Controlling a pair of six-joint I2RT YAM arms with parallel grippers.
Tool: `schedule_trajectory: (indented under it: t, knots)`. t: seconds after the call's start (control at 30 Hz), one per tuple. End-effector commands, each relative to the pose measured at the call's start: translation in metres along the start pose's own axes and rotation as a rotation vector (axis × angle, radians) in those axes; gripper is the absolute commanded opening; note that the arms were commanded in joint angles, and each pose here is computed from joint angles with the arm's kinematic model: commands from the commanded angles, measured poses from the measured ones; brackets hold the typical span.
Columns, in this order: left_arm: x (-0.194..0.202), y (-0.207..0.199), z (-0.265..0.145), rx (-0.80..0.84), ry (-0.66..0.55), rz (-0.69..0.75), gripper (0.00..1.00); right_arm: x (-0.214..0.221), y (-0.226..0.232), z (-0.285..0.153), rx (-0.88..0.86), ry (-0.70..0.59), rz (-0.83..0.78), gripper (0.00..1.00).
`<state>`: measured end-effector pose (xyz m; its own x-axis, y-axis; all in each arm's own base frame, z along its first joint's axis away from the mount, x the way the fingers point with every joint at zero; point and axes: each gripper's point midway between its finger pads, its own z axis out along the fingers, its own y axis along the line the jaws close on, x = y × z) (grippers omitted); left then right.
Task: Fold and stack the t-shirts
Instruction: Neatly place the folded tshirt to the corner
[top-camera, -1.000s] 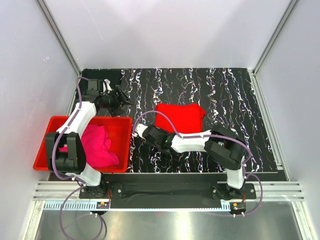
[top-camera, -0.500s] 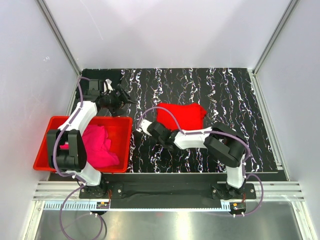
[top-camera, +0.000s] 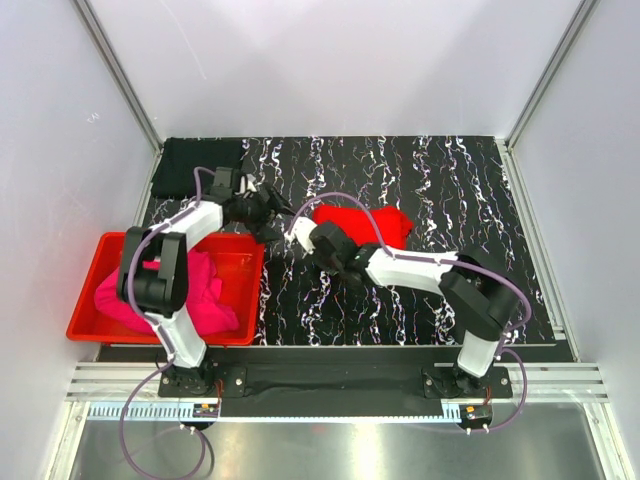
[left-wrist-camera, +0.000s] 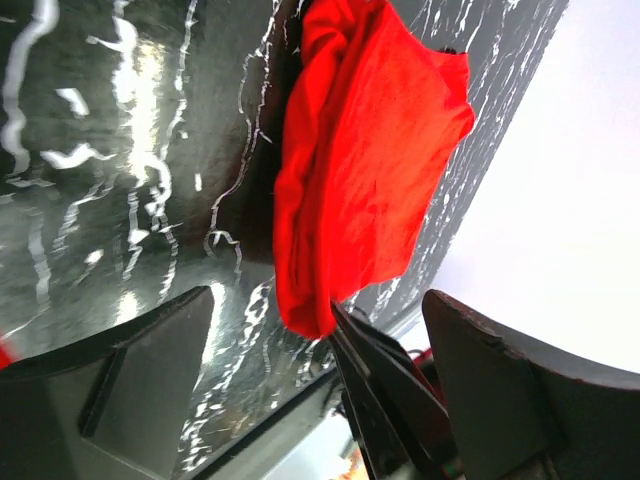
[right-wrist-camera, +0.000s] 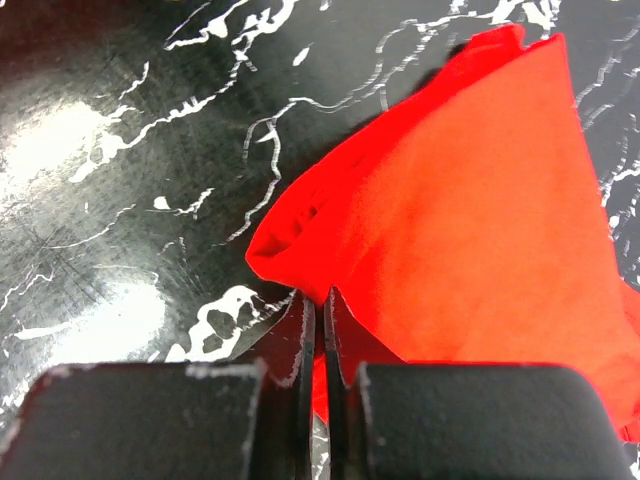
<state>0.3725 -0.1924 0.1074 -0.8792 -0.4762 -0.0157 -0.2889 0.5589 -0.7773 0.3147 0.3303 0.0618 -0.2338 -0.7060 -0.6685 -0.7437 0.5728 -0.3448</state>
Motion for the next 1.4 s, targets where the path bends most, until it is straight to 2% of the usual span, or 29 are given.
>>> schedule_trajectory:
  t: [0.0, 0.27, 0.4, 0.63, 1.07, 1.37]
  knots:
    - [0.001, -0.033, 0.013, 0.061, 0.021, 0.013, 0.94, -0.024, -0.013, -0.019, -0.020, -0.090, 0.068, 0.00]
    - [0.009, -0.035, 0.058, 0.019, 0.088, -0.048, 0.95, -0.025, -0.023, -0.024, -0.028, -0.112, 0.103, 0.00]
    - [0.013, -0.019, 0.074, -0.056, 0.079, -0.109, 0.96, -0.020, -0.022, -0.024, -0.037, -0.106, 0.122, 0.00]
    - [0.016, -0.016, 0.101, -0.047, 0.091, -0.140, 0.96, -0.030, -0.029, -0.026, -0.033, -0.149, 0.165, 0.00]
    - [0.007, 0.000, 0.122, -0.067, 0.057, -0.196, 0.89, -0.040, -0.038, -0.037, -0.041, -0.183, 0.206, 0.00]
    - [-0.001, 0.003, 0.139, -0.052, 0.053, -0.192, 0.79, -0.042, -0.037, -0.038, -0.064, -0.193, 0.229, 0.00]
